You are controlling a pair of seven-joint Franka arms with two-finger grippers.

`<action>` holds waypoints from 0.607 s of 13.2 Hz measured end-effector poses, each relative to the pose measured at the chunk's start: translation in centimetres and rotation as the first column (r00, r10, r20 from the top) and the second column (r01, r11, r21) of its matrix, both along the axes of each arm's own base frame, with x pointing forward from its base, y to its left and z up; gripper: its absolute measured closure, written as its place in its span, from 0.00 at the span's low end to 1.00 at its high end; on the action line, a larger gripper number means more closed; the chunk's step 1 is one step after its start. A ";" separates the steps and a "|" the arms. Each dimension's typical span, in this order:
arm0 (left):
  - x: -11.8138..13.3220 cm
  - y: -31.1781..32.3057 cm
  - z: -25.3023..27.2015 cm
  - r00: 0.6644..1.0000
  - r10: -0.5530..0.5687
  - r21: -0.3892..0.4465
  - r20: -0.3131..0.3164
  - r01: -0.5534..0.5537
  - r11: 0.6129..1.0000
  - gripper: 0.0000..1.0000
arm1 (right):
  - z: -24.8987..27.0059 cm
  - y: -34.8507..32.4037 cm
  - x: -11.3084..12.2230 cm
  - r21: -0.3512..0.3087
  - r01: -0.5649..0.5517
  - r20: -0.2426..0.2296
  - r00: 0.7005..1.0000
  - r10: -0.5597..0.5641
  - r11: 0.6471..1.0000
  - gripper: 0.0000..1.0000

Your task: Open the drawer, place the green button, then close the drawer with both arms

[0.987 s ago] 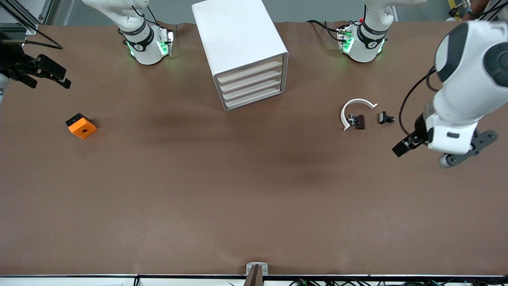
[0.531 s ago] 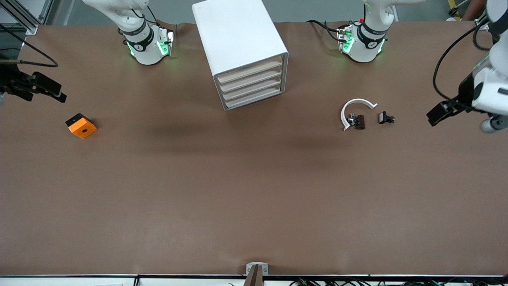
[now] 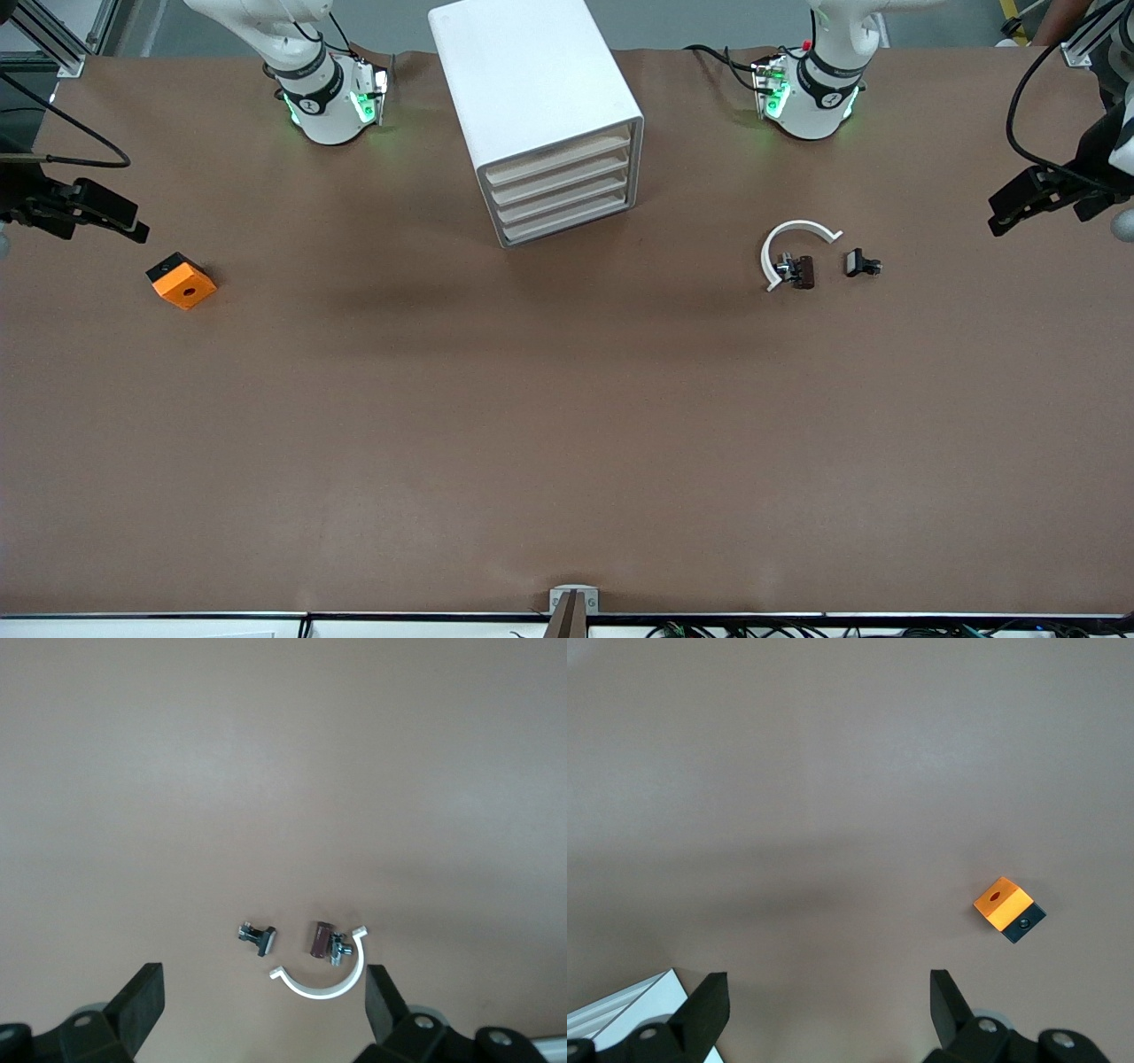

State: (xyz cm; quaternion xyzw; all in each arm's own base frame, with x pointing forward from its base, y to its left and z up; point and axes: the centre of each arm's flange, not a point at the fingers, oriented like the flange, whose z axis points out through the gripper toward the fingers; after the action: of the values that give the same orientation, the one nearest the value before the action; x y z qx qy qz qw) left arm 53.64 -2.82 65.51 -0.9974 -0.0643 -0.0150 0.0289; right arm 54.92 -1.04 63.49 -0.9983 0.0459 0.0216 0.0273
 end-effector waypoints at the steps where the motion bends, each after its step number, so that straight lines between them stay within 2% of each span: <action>1: -0.7 -0.2 0.2 1.000 -0.020 -0.014 -0.002 0.020 1.000 0.00 | 0.0 0.0 0.0 0.000 0.000 0.000 1.000 0.000 1.000 0.00; 5: -3.8 -0.6 0.1 0.998 -0.054 -0.034 -0.017 0.053 0.998 0.00 | 0.0 0.0 0.0 0.000 0.000 0.000 1.000 0.000 1.000 0.00; 8: -5.1 -0.7 0.0 0.994 -0.110 -0.040 -0.022 0.109 0.993 0.00 | 0.0 0.0 0.0 0.000 0.000 0.002 1.000 0.000 1.000 0.00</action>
State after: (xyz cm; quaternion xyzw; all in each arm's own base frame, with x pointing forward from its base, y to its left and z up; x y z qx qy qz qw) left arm 48.50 -3.47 65.51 -0.9999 -0.0093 -0.0032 0.0093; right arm 54.95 -1.06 63.53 -0.9984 0.0461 0.0204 0.0273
